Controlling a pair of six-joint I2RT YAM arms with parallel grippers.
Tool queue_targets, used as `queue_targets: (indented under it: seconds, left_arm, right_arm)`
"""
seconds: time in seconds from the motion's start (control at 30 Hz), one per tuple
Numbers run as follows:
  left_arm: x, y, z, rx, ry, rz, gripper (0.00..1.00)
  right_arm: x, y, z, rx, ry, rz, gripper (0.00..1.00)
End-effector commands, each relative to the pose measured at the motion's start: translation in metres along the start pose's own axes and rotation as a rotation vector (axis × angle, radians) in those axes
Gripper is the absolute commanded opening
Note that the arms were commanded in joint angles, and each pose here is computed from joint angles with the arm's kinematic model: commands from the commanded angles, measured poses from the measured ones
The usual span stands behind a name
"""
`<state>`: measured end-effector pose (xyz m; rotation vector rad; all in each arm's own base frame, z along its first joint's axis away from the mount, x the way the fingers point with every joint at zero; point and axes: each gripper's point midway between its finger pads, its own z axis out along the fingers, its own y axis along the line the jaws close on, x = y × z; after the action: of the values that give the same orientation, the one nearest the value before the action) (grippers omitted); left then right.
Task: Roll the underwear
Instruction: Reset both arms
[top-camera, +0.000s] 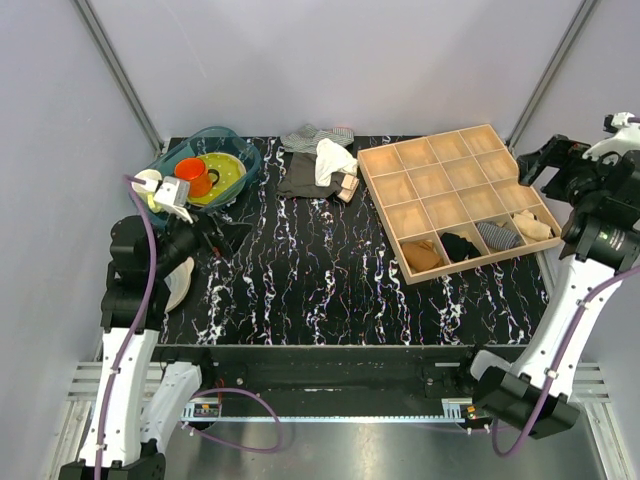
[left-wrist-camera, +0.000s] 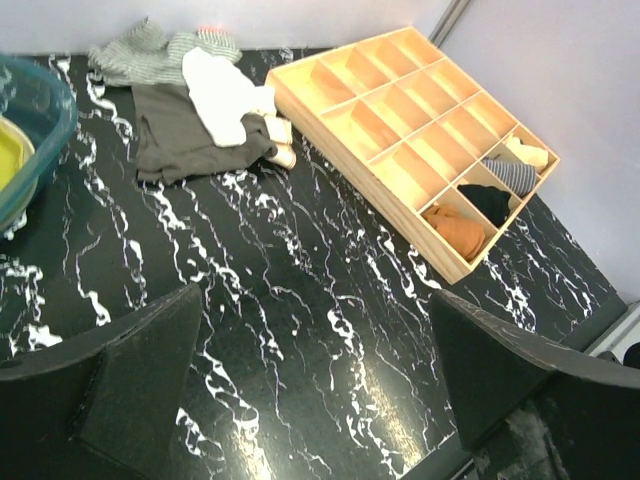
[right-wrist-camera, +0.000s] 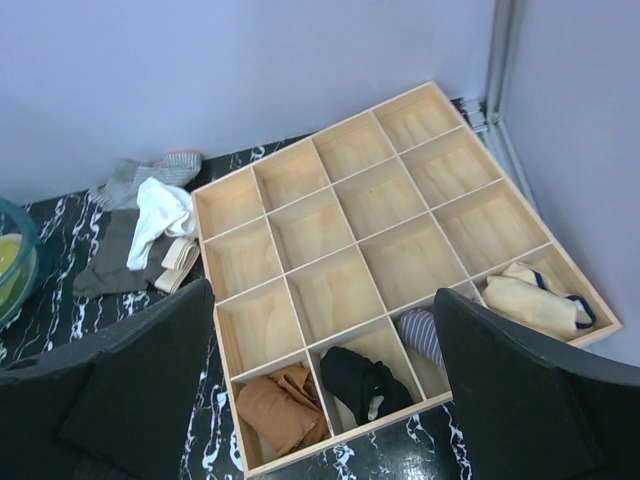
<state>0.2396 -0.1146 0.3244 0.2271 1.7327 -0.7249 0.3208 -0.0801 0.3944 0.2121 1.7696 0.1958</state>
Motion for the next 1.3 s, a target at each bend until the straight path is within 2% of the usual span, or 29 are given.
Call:
queue_targets:
  seconds: [0.0,0.37,1.27]
  left_arm:
    - [-0.004,0.005,-0.007,-0.057,-0.001,-0.014,0.99]
    - [-0.008,-0.017,-0.020,0.022,-0.027,0.025,0.99]
    - [-0.007,-0.023,-0.031,0.018,-0.061,0.023,0.99]
  right_arm:
    - [-0.017,0.001,-0.023,0.088,-0.077,0.015,1.00]
    - [-0.008,0.001,-0.032,0.099,-0.091,-0.026,1.00]
    - [0.009,-0.003,-0.034,0.118,-0.035,-0.041,1.00]
